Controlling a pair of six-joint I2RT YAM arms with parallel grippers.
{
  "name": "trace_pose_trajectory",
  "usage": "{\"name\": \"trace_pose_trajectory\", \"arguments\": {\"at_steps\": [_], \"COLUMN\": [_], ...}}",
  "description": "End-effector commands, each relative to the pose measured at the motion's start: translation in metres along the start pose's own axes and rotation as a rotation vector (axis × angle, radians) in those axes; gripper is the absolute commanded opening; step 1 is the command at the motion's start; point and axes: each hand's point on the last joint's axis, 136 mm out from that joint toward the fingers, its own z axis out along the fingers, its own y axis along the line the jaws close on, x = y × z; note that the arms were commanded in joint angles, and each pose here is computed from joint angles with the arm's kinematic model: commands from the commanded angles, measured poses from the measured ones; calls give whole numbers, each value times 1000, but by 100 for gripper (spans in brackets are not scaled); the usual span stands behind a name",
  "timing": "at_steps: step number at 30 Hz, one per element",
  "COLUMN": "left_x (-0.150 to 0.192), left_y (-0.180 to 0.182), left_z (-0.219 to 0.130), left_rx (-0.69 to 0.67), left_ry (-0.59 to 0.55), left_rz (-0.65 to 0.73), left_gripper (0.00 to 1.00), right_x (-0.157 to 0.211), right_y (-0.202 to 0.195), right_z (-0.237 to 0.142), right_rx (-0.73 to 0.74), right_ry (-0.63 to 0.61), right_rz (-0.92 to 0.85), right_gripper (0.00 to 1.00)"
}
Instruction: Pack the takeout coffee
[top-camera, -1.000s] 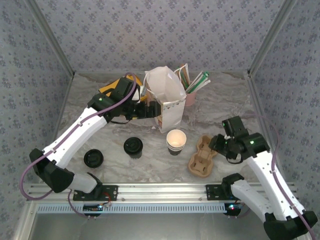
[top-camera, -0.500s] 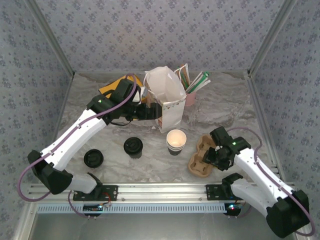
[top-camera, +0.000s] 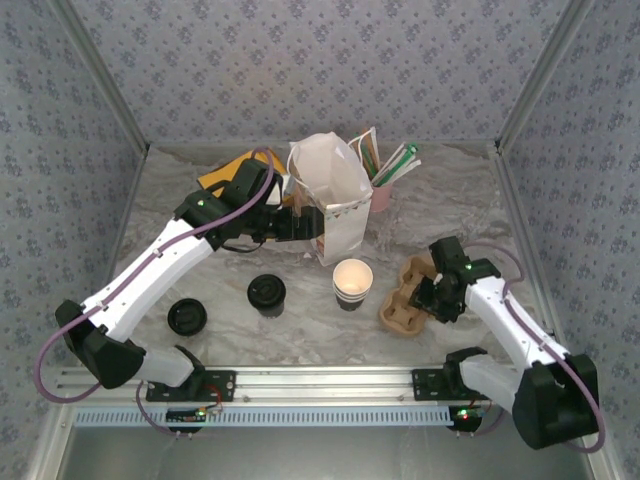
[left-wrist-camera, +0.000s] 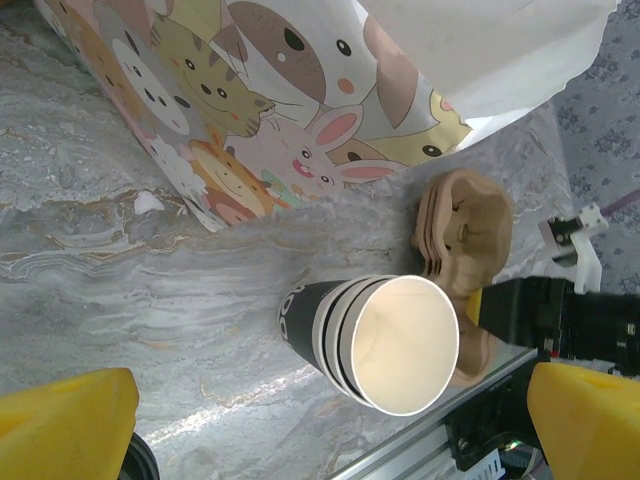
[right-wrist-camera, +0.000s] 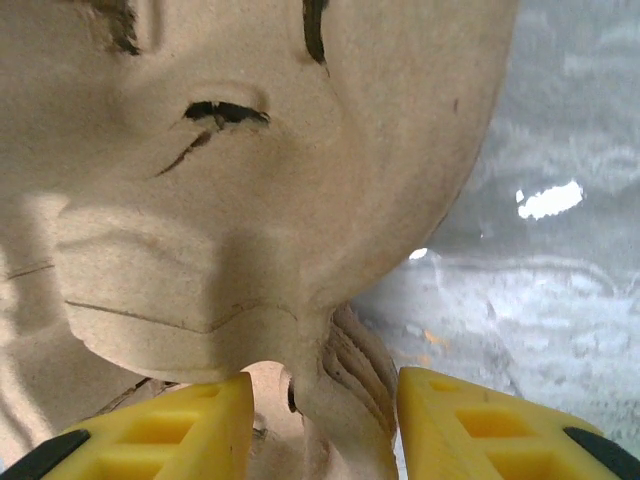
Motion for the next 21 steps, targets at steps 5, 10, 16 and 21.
{"name": "trace_pose_trajectory", "arguments": {"at_steps": [5,10,16,21], "left_x": [-3,0,1,12], "left_y": [-6,-4,-20,-56], "left_z": [-6,-2,-2,10], "left_rx": [6,2,12,20], "left_ry": [-8,4,6,22], "left_rz": [-2,1,62,155], "left_gripper": [100,100,99,92], "right_x": [-49,-78,-65,-40], "right_y": [14,14,29,28], "right_z": [-8,-14,-27,-36], "right_rx": [-6,23,-28,-83], "right_ry": [-56,-82,-90,-123], "right_rz": [-129,-154,-127,-47], "right_gripper": [47,51,51,52]}}
